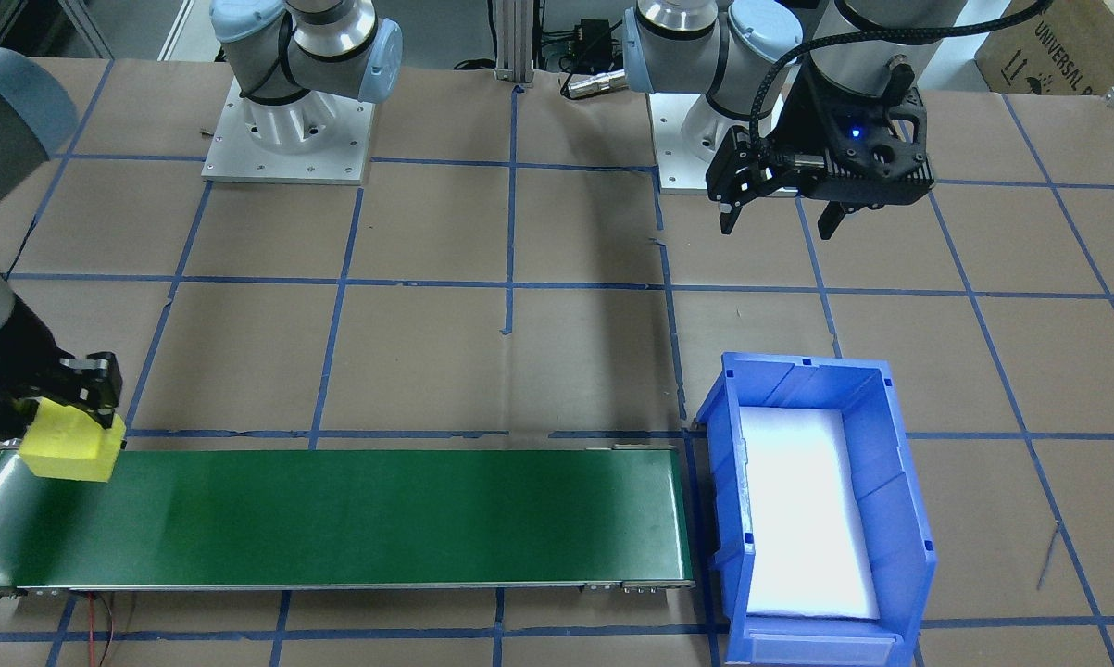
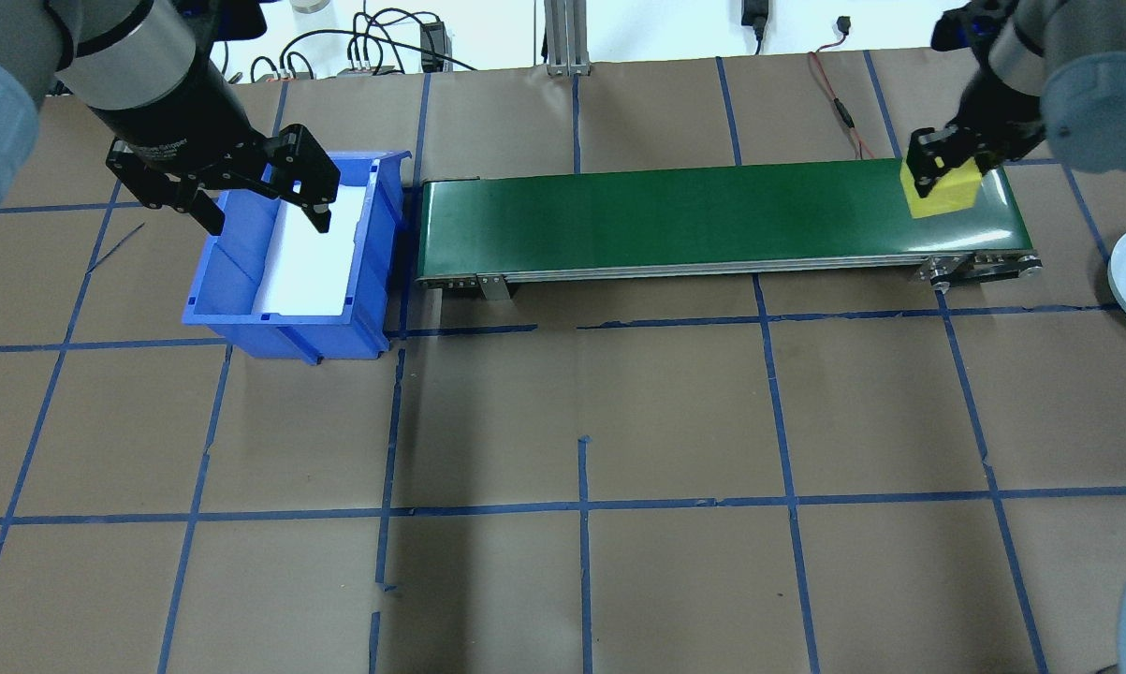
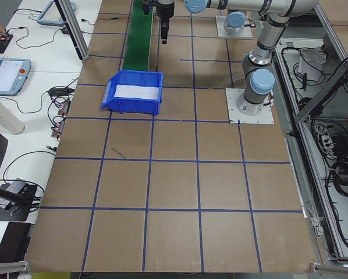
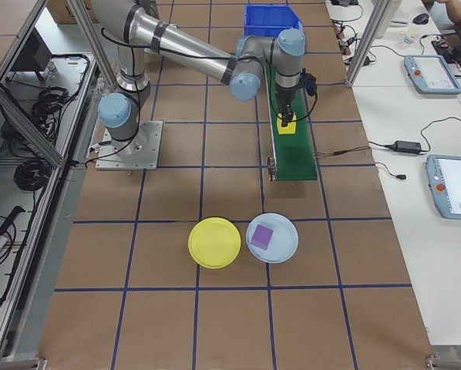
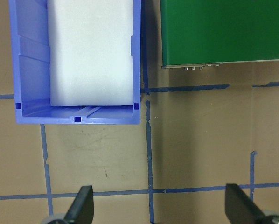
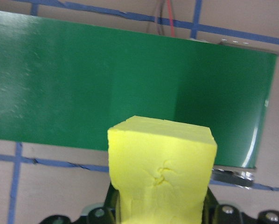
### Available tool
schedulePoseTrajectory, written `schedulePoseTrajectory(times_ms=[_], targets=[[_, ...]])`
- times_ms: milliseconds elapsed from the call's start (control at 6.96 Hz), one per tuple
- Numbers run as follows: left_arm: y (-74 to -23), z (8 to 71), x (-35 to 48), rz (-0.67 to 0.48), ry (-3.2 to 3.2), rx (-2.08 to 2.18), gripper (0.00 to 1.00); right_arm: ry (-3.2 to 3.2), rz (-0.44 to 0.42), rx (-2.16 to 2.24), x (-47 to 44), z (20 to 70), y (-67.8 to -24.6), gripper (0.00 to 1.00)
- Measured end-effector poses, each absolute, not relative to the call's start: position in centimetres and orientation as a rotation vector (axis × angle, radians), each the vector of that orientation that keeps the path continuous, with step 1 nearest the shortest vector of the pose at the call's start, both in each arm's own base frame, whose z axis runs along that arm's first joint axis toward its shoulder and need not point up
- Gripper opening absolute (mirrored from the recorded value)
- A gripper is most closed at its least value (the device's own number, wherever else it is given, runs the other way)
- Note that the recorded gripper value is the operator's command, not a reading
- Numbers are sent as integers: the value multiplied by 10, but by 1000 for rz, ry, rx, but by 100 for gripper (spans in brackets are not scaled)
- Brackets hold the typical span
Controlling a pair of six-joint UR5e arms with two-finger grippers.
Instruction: Move block left to right into plate
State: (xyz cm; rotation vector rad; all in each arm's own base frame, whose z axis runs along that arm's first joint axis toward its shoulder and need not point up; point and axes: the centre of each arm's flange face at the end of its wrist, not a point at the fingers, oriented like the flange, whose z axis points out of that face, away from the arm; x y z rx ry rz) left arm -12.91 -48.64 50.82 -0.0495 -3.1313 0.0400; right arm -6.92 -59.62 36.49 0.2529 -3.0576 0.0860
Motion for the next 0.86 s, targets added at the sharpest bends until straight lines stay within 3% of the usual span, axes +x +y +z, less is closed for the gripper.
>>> schedulePoseTrajectory(times_ms=[431, 862], targets=[[-486, 508, -129, 40, -3132, -50, 100, -3065, -30, 313, -258, 351, -526, 31], [-486, 508, -129, 40, -3133, -50, 100, -3148, -110, 286, -386, 326, -426, 31]])
